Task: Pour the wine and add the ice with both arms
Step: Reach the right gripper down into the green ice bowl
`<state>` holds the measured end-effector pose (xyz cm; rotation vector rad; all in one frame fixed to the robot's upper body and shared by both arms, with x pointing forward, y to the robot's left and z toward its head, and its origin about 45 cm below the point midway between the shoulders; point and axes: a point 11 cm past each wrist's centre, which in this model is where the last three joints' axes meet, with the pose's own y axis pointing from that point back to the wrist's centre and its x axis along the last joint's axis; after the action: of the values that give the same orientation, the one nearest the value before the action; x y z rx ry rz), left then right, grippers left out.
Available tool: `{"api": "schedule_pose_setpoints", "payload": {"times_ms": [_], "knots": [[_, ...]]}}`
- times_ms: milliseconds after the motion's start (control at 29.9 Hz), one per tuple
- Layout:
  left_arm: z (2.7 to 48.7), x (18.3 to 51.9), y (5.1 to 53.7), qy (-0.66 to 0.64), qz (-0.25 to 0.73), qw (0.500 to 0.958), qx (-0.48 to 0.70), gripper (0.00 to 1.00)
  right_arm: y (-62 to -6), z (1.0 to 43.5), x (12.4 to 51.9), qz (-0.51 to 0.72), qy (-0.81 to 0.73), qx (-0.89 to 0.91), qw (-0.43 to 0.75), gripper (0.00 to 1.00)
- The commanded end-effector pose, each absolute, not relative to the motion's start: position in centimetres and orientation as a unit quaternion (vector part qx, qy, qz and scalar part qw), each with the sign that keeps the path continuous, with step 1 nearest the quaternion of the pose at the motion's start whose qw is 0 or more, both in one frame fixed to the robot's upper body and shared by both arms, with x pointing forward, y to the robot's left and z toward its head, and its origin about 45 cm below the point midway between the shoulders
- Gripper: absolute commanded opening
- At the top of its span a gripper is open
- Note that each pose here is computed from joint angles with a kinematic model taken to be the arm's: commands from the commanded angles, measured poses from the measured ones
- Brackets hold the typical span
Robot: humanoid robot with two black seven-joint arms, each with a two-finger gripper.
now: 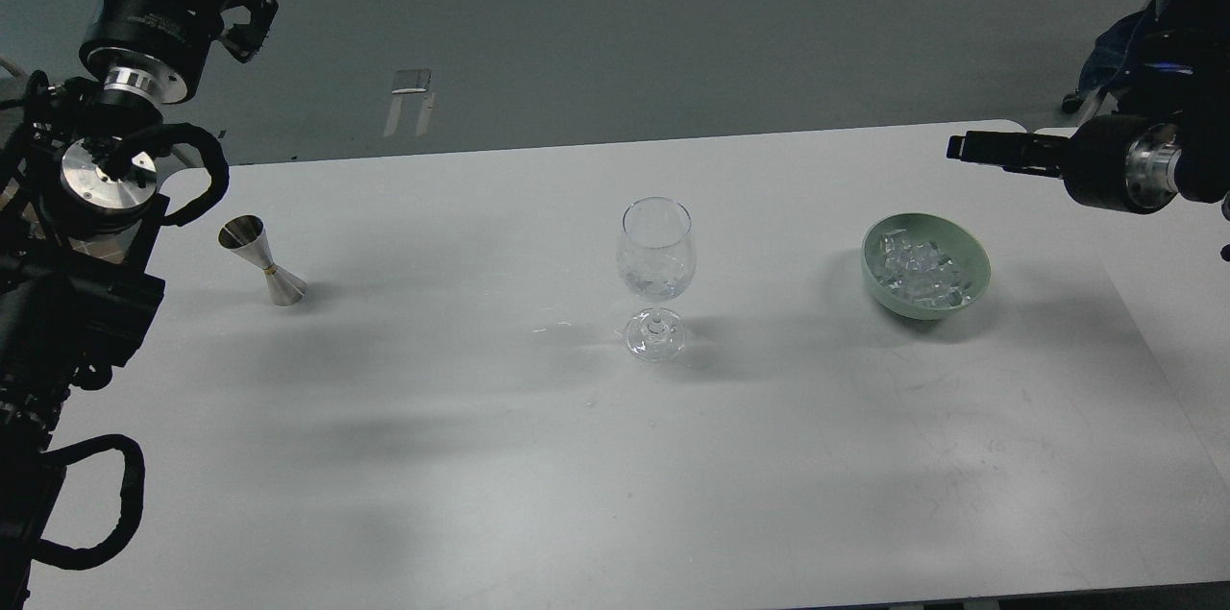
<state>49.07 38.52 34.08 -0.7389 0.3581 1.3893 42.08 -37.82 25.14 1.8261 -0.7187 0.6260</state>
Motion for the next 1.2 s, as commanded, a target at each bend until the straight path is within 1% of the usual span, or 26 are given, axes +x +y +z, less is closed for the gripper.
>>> {"api": "schedule_pose_setpoints", "payload": {"times_ms": [0, 67, 167, 368, 401, 434, 535, 602, 668, 735, 802, 936, 1003, 1136, 1170], "knots": [[34.0, 48.9, 38.5, 0.148, 0.621, 0.688, -0.344, 0.97, -37.4, 25.3, 41.8, 0.265, -0.294, 0.763, 0.511, 1.0], [34.0, 48.8, 38.4, 0.147, 0.616, 0.694, -0.343, 0.97, -36.9, 25.3, 41.7, 0.268, -0.288, 0.766, 0.508, 1.0], [34.5, 48.7, 37.8, 0.143, 0.587, 0.716, -0.349, 0.94, -36.5, 25.1, 41.5, 0.272, -0.279, 0.767, 0.51, 1.0], [34.5, 48.9, 37.9, 0.145, 0.598, 0.71, -0.343, 0.95, -36.9, 23.8, 41.1, 0.28, -0.274, 0.753, 0.529, 0.97], [34.5, 48.9, 37.8, 0.145, 0.596, 0.71, -0.345, 0.95, -37.0, 23.4, 40.9, 0.28, -0.27, 0.752, 0.532, 0.92], [34.6, 48.9, 37.7, 0.144, 0.595, 0.711, -0.346, 0.95, -37.0, 23.2, 40.8, 0.28, -0.269, 0.752, 0.533, 0.89], [34.5, 48.8, 37.3, 0.145, 0.59, 0.715, -0.347, 0.95, -36.9, 22.5, 40.5, 0.275, -0.266, 0.753, 0.536, 0.74], [34.2, 49.0, 36.5, 0.151, 0.583, 0.717, -0.352, 0.95, -37.1, 22.1, 40.3, 0.273, -0.271, 0.749, 0.539, 0.57], [34.2, 49.0, 36.1, 0.153, 0.58, 0.718, -0.353, 0.95, -37.2, 22.1, 40.4, 0.278, -0.279, 0.743, 0.541, 0.5], [34.2, 49.0, 36.0, 0.154, 0.579, 0.718, -0.354, 0.95, -37.1, 22.2, 40.5, 0.279, -0.28, 0.743, 0.54, 0.49], [34.4, 49.1, 36.0, 0.153, 0.578, 0.719, -0.355, 0.95, -37.1, 22.1, 40.4, 0.279, -0.279, 0.744, 0.539, 0.45], [34.8, 49.1, 36.1, 0.149, 0.579, 0.717, -0.358, 0.95, -36.7, 21.9, 40.2, 0.28, -0.273, 0.748, 0.536, 0.45], [34.8, 49.1, 36.2, 0.147, 0.579, 0.718, -0.357, 0.95, -36.8, 21.1, 39.7, 0.273, -0.269, 0.751, 0.537, 0.45], [34.8, 49.1, 36.3, 0.146, 0.579, 0.718, -0.358, 0.95, -35.8, 20.1, 39.4, 0.27, -0.258, 0.76, 0.532, 0.47], [34.8, 49.1, 36.3, 0.147, 0.58, 0.717, -0.359, 0.96, -35.8, 19.8, 39.4, 0.27, -0.255, 0.759, 0.534, 0.54]]}}
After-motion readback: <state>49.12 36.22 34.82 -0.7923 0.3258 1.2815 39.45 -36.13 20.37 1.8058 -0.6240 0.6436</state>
